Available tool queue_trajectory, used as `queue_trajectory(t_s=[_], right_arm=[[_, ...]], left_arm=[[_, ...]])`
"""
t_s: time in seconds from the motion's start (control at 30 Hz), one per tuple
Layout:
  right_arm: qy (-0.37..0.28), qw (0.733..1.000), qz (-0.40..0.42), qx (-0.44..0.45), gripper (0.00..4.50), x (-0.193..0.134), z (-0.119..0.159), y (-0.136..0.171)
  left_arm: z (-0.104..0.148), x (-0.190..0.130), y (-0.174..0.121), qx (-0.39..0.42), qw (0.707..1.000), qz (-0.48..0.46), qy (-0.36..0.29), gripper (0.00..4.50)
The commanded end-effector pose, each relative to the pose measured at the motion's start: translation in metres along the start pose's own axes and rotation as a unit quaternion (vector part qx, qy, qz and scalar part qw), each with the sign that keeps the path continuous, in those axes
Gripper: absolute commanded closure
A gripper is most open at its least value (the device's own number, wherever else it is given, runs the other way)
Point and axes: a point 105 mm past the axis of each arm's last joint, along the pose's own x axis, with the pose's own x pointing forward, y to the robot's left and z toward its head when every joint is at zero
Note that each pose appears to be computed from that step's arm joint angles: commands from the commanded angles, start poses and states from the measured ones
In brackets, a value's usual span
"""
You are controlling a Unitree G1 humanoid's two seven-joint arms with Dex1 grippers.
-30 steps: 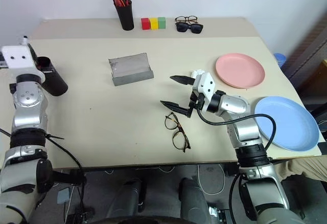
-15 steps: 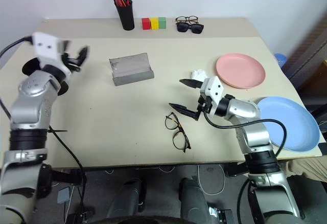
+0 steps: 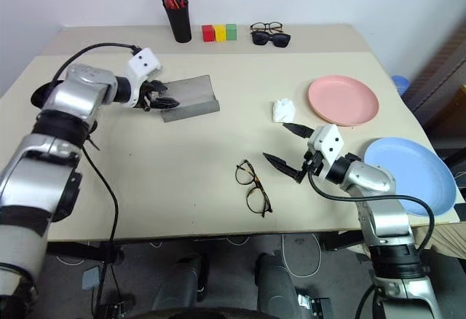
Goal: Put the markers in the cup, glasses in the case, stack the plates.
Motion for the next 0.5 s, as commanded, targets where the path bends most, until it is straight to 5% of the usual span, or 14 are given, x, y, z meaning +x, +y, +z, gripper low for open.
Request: queue_trajectory(t_s=[0.03, 0.2, 0.5], right_arm=[[-0.020, 0.999, -0.016, -0.023, 0.00, -0.005, 0.017, -0.001], [-0.015, 0.999, -0.032, -0.029, 0.00, -0.010, 0.021, -0.003], [-0.014, 0.999, -0.043, -0.029, 0.00, -0.006, 0.026, -0.005]], left_arm=[[0.001, 0.015, -0.011, 0.036, 0.999, -0.025, 0.022, 2.02], [0.003, 0.023, -0.019, 0.035, 0.998, -0.045, 0.034, 4.37], [0.007, 0.018, -0.025, 0.028, 0.995, -0.087, 0.027, 4.45]])
